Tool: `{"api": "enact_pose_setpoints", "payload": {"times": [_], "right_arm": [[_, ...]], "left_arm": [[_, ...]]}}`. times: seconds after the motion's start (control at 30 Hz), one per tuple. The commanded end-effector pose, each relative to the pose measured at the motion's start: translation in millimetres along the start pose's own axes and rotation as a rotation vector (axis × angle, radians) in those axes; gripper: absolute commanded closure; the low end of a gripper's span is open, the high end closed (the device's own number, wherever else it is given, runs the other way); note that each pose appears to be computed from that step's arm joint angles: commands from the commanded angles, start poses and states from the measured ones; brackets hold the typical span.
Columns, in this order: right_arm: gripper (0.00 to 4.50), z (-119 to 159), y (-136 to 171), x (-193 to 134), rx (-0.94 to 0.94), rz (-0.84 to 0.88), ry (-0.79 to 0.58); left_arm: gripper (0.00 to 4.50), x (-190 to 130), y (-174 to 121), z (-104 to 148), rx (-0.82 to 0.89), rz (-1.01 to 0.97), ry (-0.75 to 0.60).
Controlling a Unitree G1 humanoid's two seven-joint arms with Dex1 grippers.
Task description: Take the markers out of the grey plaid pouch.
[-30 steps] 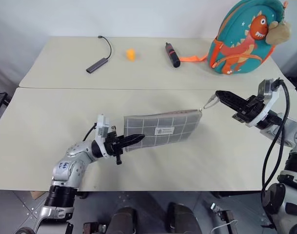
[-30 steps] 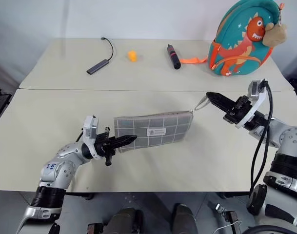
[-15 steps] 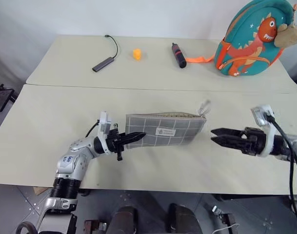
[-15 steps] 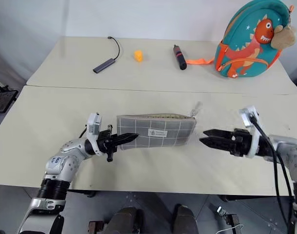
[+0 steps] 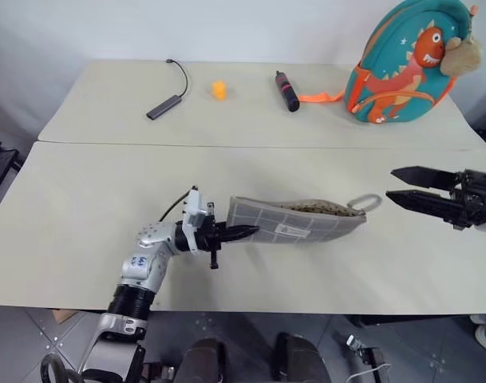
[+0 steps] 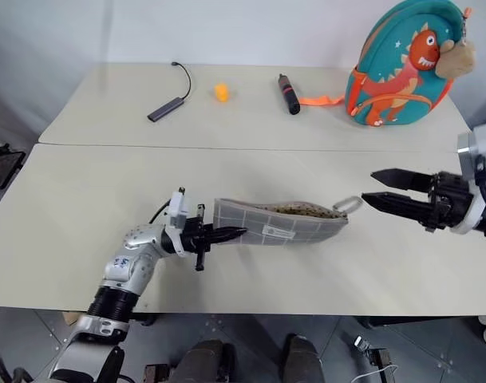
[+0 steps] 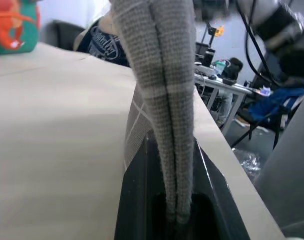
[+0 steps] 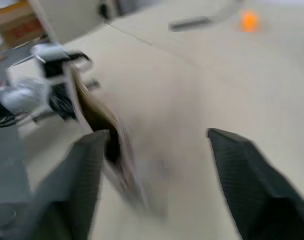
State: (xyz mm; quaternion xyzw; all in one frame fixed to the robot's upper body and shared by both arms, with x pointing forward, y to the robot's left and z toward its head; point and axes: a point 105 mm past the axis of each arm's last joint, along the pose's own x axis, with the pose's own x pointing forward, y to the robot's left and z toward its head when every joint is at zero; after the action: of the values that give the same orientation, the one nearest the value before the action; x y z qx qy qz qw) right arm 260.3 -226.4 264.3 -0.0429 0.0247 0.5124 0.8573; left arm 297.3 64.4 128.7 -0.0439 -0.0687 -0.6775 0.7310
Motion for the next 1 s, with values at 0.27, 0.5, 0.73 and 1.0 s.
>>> {"api": "enact_pose_setpoints", "payload": {"times": [0.27, 0.5, 0.73, 1.0], "right_arm": [[4.45, -1.0, 43.5, 67.7, -0.213, 0.287, 0.166], [4.45, -36.5, 35.1, 81.1, -0.313, 0.312, 0.305], [4.45, -58.8, 28.6, 81.3, -0.376, 0.293, 0.370], [4.45, -75.2, 40.5, 109.6, -0.466, 0.337, 0.504]], "left_arm": [[4.50, 14.2, -17.7, -9.9, 0.014, 0.020, -0.021], [4.50, 18.1, -19.1, -13.2, 0.006, 0.036, -0.020], [4.50, 22.2, -16.3, -15.3, -0.005, 0.043, -0.018], [4.50, 25.4, -14.0, -13.2, 0.015, 0.036, -0.017]]}}
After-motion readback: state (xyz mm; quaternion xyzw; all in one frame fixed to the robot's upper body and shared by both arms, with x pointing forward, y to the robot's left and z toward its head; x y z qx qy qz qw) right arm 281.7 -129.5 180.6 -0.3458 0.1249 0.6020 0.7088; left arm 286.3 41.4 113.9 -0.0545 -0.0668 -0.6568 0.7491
